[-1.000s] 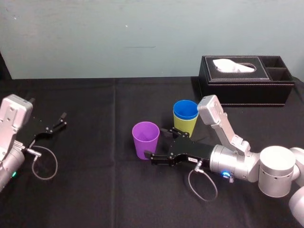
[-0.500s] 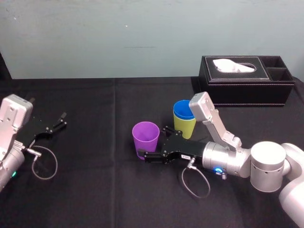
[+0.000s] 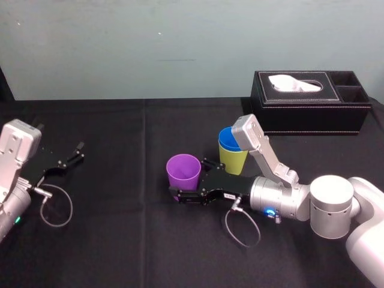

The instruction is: Stack the three plastic cups sequentially using one hand.

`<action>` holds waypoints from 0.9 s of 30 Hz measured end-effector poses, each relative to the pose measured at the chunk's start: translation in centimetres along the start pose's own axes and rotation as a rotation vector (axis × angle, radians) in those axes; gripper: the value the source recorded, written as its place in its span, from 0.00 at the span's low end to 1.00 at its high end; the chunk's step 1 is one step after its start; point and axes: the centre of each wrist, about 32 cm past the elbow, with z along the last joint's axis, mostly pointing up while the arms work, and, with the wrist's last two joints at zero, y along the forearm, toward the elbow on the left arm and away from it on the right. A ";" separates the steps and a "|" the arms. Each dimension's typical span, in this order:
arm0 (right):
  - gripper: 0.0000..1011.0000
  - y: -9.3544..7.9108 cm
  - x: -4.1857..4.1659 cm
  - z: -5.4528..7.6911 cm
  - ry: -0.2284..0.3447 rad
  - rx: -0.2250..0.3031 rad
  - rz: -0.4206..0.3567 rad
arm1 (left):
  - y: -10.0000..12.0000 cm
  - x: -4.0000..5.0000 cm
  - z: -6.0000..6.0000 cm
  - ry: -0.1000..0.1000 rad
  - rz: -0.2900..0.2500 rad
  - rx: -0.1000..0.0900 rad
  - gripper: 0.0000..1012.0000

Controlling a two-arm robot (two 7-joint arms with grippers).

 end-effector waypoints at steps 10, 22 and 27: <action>0.77 -0.1 -0.03 0.0 0.001 0.000 0.000 | 0.0 0.00 0.0 0.000 0.000 0.000 1.00; 0.72 -0.1 -0.03 0.0 0.001 0.001 -0.001 | 0.0 0.00 0.0 0.000 0.000 0.000 1.00; 0.73 -0.1 -0.03 0.0 0.002 0.001 -0.002 | 0.0 0.00 0.0 0.000 0.000 0.000 1.00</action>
